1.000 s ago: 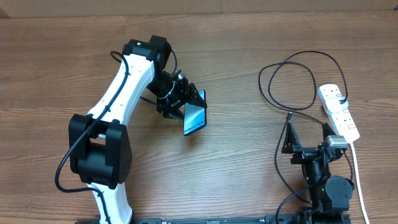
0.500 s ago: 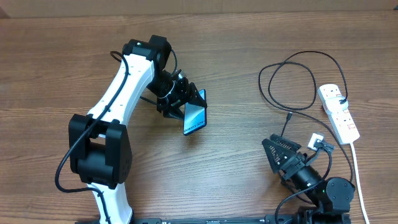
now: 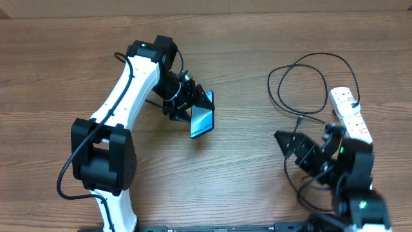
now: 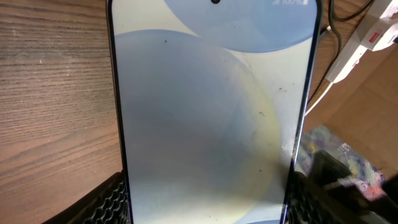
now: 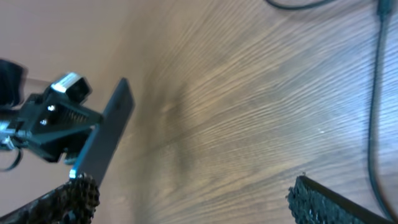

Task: Plug charger to phone and switch on socket
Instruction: 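Move the right gripper toward the phone held by the left gripper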

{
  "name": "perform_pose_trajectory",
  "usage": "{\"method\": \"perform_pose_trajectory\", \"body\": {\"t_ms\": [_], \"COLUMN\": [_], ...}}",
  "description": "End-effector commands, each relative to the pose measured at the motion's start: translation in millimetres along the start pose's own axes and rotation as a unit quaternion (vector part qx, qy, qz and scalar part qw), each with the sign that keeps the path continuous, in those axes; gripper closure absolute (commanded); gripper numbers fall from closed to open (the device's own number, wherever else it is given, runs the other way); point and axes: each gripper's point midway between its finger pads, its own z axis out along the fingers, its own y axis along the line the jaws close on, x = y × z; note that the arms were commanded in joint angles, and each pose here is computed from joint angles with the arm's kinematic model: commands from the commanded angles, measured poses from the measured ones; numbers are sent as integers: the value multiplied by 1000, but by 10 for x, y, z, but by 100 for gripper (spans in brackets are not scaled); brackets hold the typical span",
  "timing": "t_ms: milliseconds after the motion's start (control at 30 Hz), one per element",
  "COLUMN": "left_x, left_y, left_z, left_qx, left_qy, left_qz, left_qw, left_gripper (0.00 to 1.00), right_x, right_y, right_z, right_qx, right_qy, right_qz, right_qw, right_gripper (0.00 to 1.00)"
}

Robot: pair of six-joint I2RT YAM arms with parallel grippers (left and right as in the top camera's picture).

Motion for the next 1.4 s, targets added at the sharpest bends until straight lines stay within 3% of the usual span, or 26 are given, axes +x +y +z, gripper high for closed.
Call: {"method": "perform_pose_trajectory", "body": {"t_ms": [0,233,500,600,700,767,867,967,1133,1367], "left_x": [-20,-74,-161,-210,-239,-253,-291,-366,-446,-478], "left_y": [-99,-108,-150,-153,-147,-155,-177,-223,-274,-307], "left_z": [-41,-41,-44,-47,-49,-52,-56,-68,-85,-94], "left_qx": [16,16,22,21,18,19,23,31,41,49], "left_qy": [-3,-14,-30,-41,-47,-50,-57,-71,-86,-92], "left_qz": [20,23,29,24,20,22,26,23,21,8], "left_qw": [1000,1000,999,999,999,998,998,997,995,995], "left_gripper": [53,53,53,53,53,53,53,53,53,53], "right_x": [-115,214,526,550,436,384,420,524,543,436], "right_y": [198,698,966,986,744,734,933,1201,1239,1256], "right_z": [-51,385,848,950,1070,1120,1190,1253,1253,1363], "right_qx": [33,-78,-122,-84,35,68,49,1,-7,-7], "right_qy": [43,196,257,220,122,62,23,24,28,-4], "right_qz": [-3,-9,-64,-70,-38,-36,-40,-52,-52,-52], "right_qw": [999,978,957,969,991,995,998,998,998,999], "right_gripper": [0,0,0,0,0,0,0,0,0,10]}}
